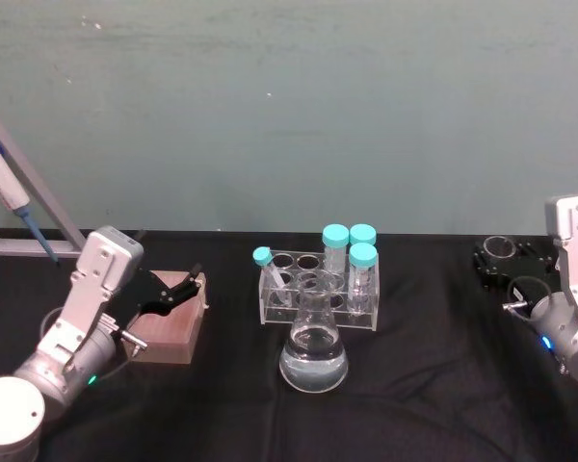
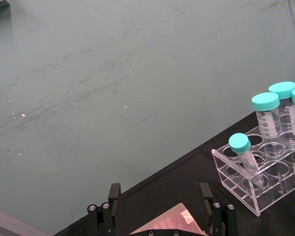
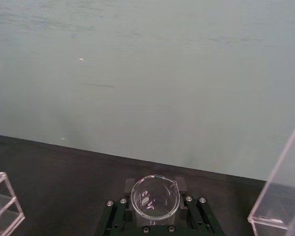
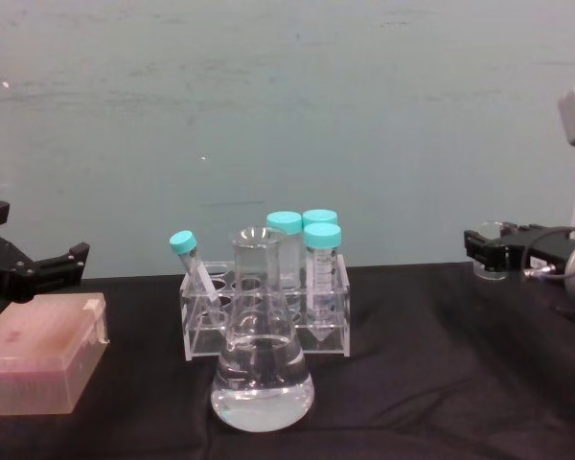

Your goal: Place the experimental apparatus aside using one hand.

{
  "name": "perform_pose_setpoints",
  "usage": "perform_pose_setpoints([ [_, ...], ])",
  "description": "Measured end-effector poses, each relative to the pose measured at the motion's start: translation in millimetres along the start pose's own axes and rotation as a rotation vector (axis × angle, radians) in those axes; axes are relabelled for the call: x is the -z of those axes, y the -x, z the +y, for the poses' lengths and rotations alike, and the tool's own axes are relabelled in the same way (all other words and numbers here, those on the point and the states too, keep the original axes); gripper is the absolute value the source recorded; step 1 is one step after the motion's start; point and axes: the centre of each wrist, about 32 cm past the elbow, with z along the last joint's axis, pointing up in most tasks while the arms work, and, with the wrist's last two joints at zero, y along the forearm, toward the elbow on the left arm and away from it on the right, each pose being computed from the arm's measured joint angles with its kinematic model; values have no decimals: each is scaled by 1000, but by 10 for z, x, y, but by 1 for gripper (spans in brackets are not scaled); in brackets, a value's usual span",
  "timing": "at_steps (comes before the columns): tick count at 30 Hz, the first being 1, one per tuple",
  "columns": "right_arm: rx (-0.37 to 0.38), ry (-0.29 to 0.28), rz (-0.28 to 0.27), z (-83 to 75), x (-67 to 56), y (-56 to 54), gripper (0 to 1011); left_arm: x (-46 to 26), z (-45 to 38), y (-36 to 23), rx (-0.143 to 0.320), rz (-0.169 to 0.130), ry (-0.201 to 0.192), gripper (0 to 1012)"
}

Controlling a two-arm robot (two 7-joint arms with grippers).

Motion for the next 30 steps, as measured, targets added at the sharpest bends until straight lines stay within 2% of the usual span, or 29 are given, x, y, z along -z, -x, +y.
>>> perform_pose_setpoints([
  [12, 120, 42, 5, -13, 17, 88, 487, 0, 0, 0, 0, 0, 0, 1000],
  [30, 194, 74, 1, -16, 77, 30, 488, 0, 0, 0, 0, 0, 0, 1000],
])
